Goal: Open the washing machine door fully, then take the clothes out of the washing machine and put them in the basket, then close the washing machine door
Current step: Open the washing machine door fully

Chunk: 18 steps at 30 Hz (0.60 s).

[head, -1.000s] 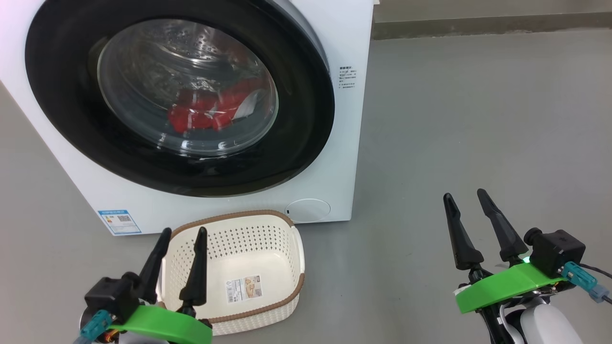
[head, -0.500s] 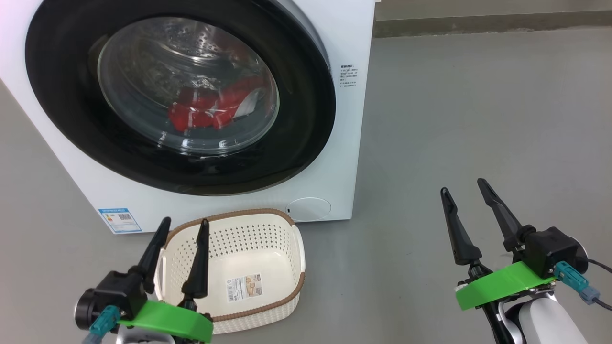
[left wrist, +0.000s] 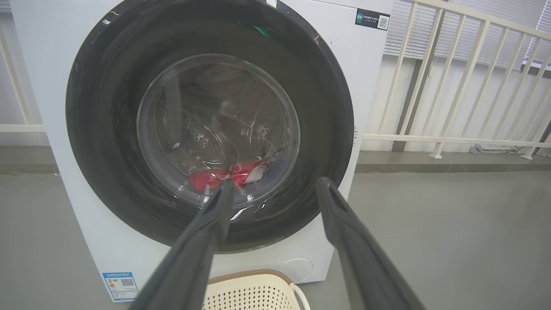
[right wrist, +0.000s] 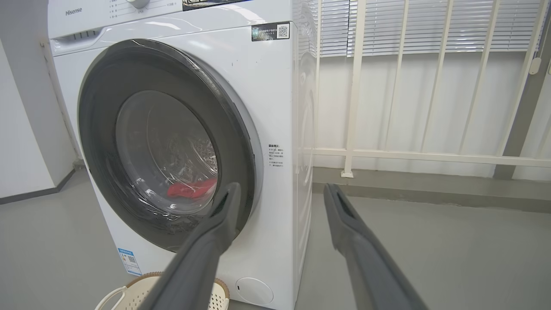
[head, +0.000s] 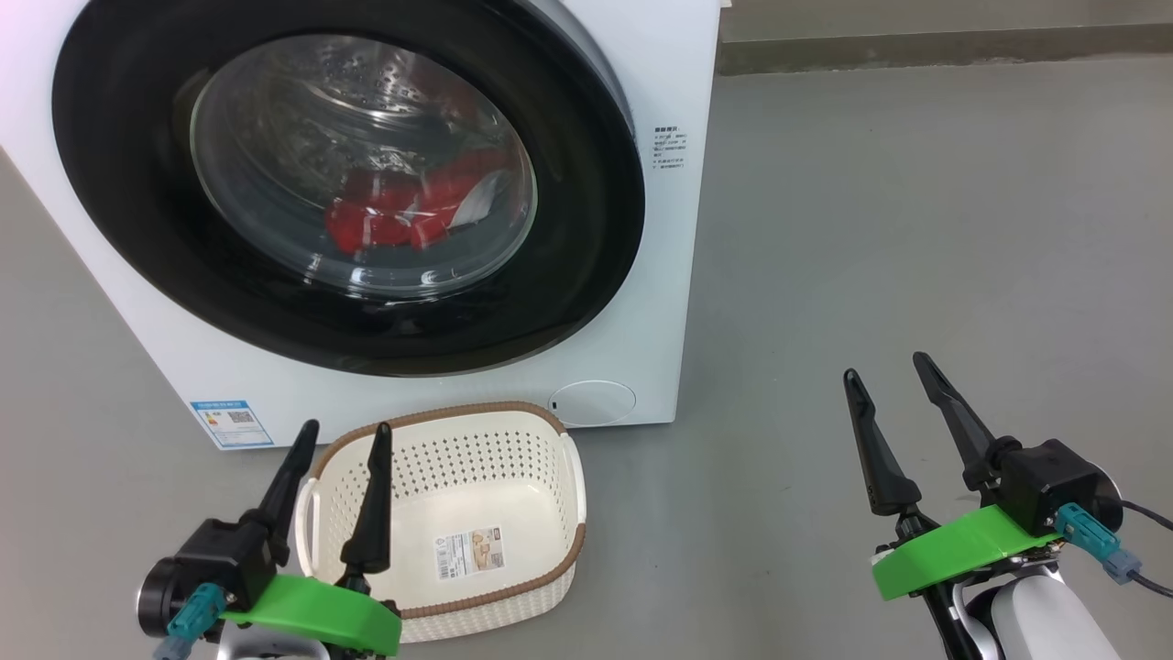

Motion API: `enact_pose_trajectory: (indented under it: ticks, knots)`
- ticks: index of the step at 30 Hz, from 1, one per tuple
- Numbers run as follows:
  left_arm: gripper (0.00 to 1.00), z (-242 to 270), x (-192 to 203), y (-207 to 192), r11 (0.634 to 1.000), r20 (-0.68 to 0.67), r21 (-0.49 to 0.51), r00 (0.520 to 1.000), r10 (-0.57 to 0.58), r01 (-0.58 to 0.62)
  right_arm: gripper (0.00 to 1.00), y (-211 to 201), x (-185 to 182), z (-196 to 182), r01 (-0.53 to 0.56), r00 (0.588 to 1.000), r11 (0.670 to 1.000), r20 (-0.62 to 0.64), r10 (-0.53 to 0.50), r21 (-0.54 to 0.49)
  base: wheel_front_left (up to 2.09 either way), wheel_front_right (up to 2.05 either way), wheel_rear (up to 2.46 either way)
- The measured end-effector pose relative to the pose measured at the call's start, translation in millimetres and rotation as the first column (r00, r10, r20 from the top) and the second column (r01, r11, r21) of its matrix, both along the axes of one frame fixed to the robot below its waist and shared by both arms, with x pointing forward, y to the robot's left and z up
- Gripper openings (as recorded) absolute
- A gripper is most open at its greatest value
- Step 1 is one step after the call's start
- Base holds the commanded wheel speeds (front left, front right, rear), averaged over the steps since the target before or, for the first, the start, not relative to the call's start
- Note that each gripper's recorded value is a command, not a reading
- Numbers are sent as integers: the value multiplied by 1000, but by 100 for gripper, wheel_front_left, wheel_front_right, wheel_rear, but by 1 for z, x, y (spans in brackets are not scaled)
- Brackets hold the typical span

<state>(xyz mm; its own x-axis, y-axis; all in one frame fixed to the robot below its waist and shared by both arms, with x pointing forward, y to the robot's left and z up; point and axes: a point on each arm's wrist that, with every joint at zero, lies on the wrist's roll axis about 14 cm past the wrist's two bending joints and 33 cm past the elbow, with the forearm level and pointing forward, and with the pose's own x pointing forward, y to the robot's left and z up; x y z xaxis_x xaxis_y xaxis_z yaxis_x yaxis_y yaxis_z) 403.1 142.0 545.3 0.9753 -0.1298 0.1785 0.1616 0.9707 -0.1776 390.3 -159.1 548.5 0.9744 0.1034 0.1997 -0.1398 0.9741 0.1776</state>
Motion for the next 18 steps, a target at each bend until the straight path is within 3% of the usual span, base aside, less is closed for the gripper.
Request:
enact_pose_trajectory:
  ticks: [13,15,17,18]
  knots:
    - [100,-3,0,1,1000,-10,3,1000,3,-3,100,0,1,-2,-1,1000,1000,-5,1,0,0,0,0]
    - [100,-4,1,1,1000,-12,4,1000,4,-4,96,1,1,-2,-2,1000,1000,-7,2,0,0,0,0]
    - [100,-6,1,2,1000,-16,10,1000,4,-4,56,1,2,-4,-4,1000,1000,-10,4,1,0,0,0]
    - [100,-6,1,2,1000,-17,10,1000,4,-4,45,2,3,-4,-6,1000,1000,-12,6,5,0,0,0]
